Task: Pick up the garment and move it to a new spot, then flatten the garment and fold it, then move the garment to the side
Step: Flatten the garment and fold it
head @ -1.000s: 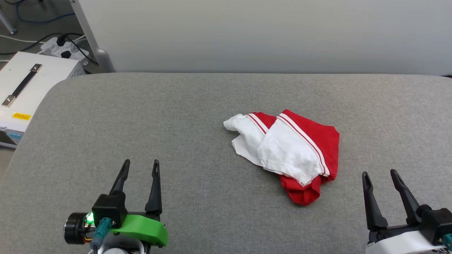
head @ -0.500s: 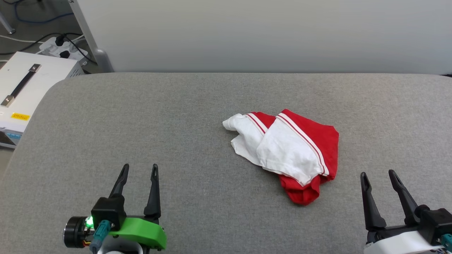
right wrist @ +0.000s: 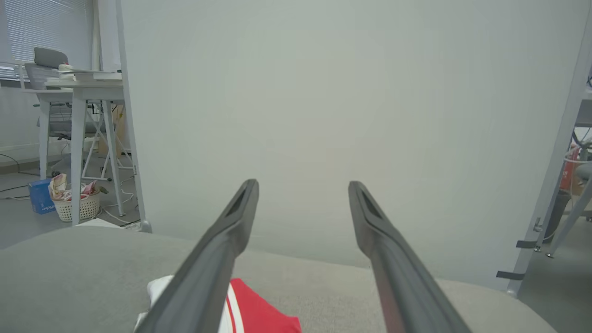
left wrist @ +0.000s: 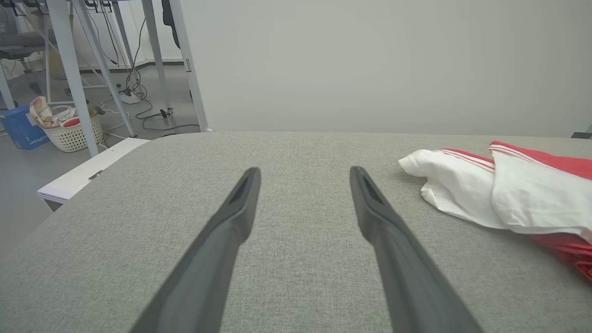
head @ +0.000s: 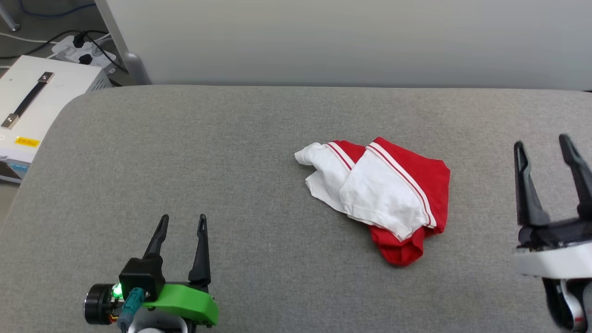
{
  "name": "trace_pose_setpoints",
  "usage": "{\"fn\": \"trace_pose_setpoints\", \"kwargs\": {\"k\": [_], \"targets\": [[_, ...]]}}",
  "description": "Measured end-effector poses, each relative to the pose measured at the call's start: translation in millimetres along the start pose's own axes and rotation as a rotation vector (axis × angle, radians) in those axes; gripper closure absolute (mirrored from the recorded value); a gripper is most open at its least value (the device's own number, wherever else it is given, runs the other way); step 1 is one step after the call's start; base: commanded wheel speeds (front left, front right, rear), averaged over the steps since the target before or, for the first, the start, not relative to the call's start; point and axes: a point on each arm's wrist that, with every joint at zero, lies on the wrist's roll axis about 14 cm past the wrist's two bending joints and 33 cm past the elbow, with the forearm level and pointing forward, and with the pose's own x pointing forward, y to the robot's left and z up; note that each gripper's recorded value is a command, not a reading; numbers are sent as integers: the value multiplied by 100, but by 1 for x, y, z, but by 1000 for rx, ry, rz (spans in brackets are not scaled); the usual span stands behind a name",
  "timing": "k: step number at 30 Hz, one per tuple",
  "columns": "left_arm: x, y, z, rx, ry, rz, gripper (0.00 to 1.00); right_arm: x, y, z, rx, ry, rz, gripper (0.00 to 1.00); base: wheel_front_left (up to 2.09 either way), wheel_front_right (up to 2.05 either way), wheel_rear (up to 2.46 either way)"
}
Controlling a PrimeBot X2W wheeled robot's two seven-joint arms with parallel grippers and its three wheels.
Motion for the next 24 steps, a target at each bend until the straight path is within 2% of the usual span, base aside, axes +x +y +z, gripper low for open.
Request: {"fn": "trace_pose_setpoints", "kwargs": {"k": [4,6,9,12,15,21,24], "targets": [[2,2,-5,-2,13,7,0,35,16,29,-22,-106,133,0,0,0,0],[3,3,-8,0,23,9,0,46,29,27,-39,-96,232,0,0,0,0],[5,4,-11,-3,32,12,0,55,50,12,-66,-3,384,0,0,0,0],[8,5,-13,-4,37,17,0,58,69,-11,-105,162,518,0,0,0,0],[10,7,-16,-5,43,21,0,48,85,-45,-93,403,622,0,0,0,0],[17,7,-21,-7,53,23,0,-1,89,-112,-158,884,760,0,0,0,0],[21,9,-23,-7,57,27,0,-20,87,-134,-201,1042,806,0,0,0,0]]}}
